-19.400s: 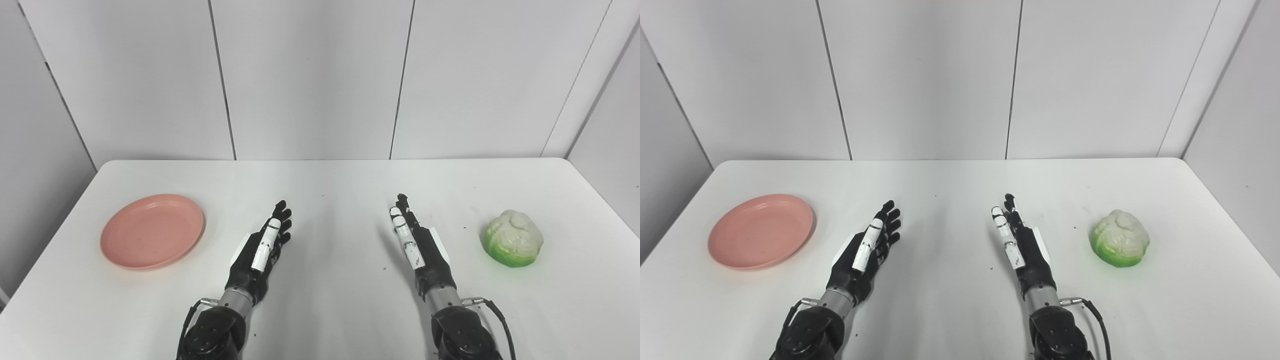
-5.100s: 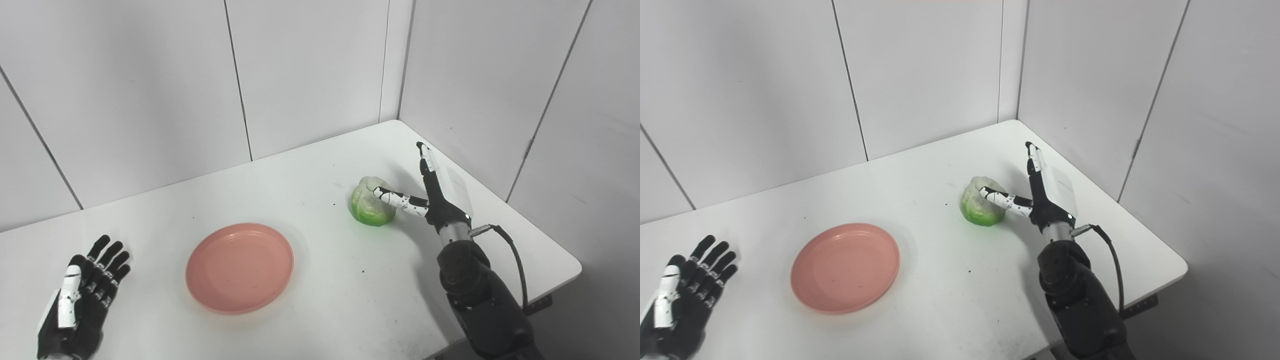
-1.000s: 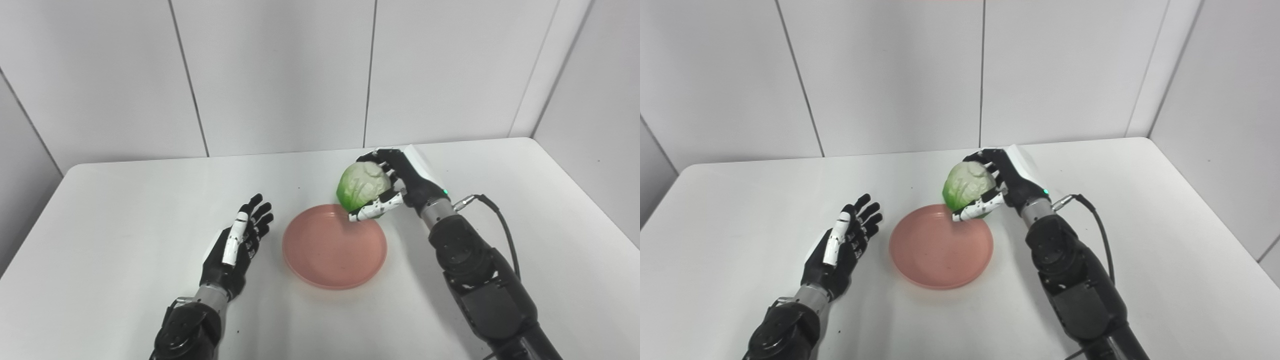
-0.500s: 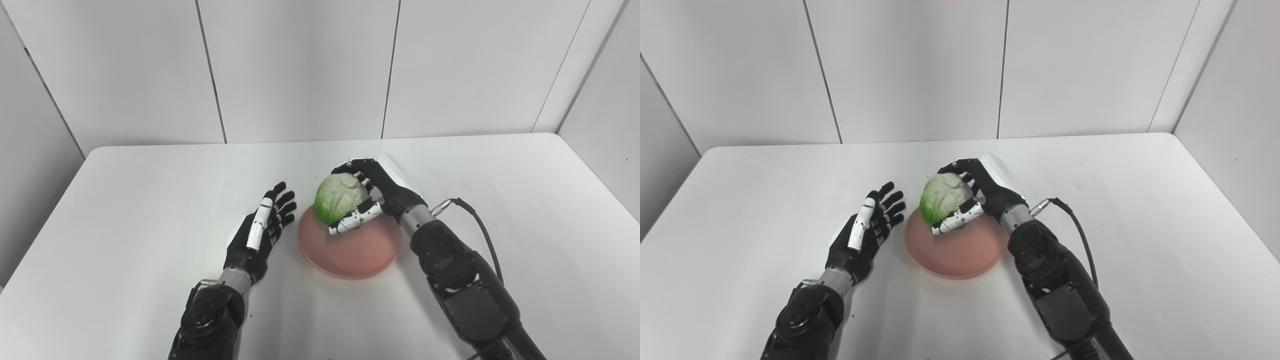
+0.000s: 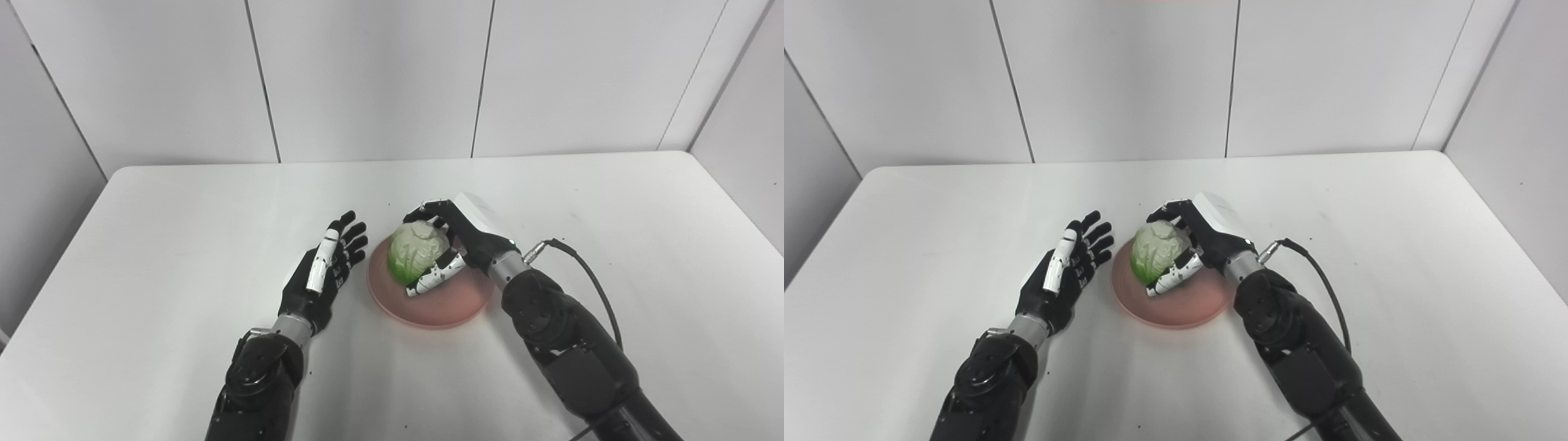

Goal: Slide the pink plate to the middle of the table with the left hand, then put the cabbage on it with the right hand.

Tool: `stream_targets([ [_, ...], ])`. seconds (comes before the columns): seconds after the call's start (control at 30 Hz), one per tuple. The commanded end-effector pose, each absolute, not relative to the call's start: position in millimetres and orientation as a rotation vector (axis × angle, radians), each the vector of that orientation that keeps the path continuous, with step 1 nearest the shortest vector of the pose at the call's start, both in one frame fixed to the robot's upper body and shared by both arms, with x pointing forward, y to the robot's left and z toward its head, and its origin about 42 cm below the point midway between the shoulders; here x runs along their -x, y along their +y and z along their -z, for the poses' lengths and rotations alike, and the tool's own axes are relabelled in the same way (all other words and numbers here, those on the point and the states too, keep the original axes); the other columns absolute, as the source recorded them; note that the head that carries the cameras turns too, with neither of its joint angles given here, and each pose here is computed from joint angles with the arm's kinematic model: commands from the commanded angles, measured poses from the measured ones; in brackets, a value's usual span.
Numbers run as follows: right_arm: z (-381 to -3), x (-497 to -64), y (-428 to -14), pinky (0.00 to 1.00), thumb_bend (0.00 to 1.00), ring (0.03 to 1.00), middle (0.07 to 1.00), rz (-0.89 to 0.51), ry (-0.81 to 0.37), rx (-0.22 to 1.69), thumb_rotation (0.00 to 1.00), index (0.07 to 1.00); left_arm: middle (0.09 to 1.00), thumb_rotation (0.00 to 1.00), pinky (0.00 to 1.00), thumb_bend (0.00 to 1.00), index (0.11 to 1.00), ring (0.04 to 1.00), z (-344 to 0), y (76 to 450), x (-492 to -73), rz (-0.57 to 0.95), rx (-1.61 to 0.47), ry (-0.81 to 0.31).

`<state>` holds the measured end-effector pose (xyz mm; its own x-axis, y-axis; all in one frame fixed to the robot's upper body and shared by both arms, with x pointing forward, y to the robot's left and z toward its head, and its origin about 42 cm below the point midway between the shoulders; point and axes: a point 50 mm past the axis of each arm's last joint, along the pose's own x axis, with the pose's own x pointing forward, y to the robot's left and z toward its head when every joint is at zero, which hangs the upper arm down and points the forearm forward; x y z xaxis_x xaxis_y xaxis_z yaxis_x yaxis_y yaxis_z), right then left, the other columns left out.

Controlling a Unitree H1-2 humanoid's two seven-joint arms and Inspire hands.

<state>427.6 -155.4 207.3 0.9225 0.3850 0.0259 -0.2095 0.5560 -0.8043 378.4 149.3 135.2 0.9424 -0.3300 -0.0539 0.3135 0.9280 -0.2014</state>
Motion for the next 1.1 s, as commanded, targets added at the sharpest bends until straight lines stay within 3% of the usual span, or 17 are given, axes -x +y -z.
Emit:
stream_targets([
  [0.0, -227.4, -432.4, -151.9, 0.37, 0.51, 0.375, 0.475, -0.340, -0.309, 0.953, 0.00, 0.542, 0.931, 1.00, 0.95, 0.47, 0.929, 0.931, -147.1, 143.3, -380.7, 0.355, 0.181, 0.064],
  [0.47, -221.0, -430.2, -164.3, 0.35, 0.51, 0.372, 0.496, -0.303, -0.291, 1.030, 0.00, 0.548, 0.931, 1.00, 0.97, 0.48, 0.929, 0.930, -147.2, 146.4, -381.2, 0.357, 0.180, 0.070],
  [0.67, -216.2, -428.9, -164.3, 0.41, 0.51, 0.397, 0.485, -0.326, -0.266, 1.030, 0.00, 0.551, 0.935, 1.00, 0.96, 0.47, 0.932, 0.934, -147.6, 146.2, -381.3, 0.358, 0.183, 0.068],
  [0.7, -216.0, -428.5, -164.3, 0.44, 0.69, 0.482, 0.561, -0.328, -0.262, 1.035, 0.01, 0.605, 0.935, 1.00, 0.96, 0.47, 0.933, 0.934, -147.7, 146.1, -381.3, 0.358, 0.183, 0.068],
  [0.73, -216.0, -428.2, -164.2, 0.46, 0.78, 0.525, 0.600, -0.331, -0.259, 1.046, 0.02, 0.632, 0.935, 1.00, 0.96, 0.47, 0.933, 0.935, -147.6, 146.1, -381.3, 0.358, 0.184, 0.068],
  [0.77, -216.6, -427.8, -163.9, 0.54, 0.86, 0.624, 0.686, -0.338, -0.257, 1.064, 0.10, 0.700, 0.935, 1.00, 0.96, 0.47, 0.933, 0.935, -147.6, 146.1, -381.3, 0.358, 0.183, 0.068],
  [0.83, -218.9, -427.0, -163.5, 0.61, 0.91, 0.704, 0.758, -0.360, -0.243, 1.094, 0.18, 0.762, 0.936, 1.00, 0.96, 0.47, 0.934, 0.937, -147.6, 146.3, -381.2, 0.360, 0.181, 0.067],
  [0.9, -221.2, -426.1, -163.4, 0.73, 0.97, 0.830, 0.877, -0.389, -0.224, 1.105, 0.30, 0.888, 0.936, 1.00, 0.96, 0.47, 0.931, 0.936, -147.5, 146.5, -381.3, 0.359, 0.180, 0.068],
  [1.07, -225.3, -424.0, -164.4, 0.90, 1.00, 0.974, 0.986, -0.444, -0.180, 1.134, 0.47, 0.992, 0.933, 1.00, 0.96, 0.47, 0.930, 0.932, -147.8, 147.5, -381.1, 0.357, 0.181, 0.070],
])
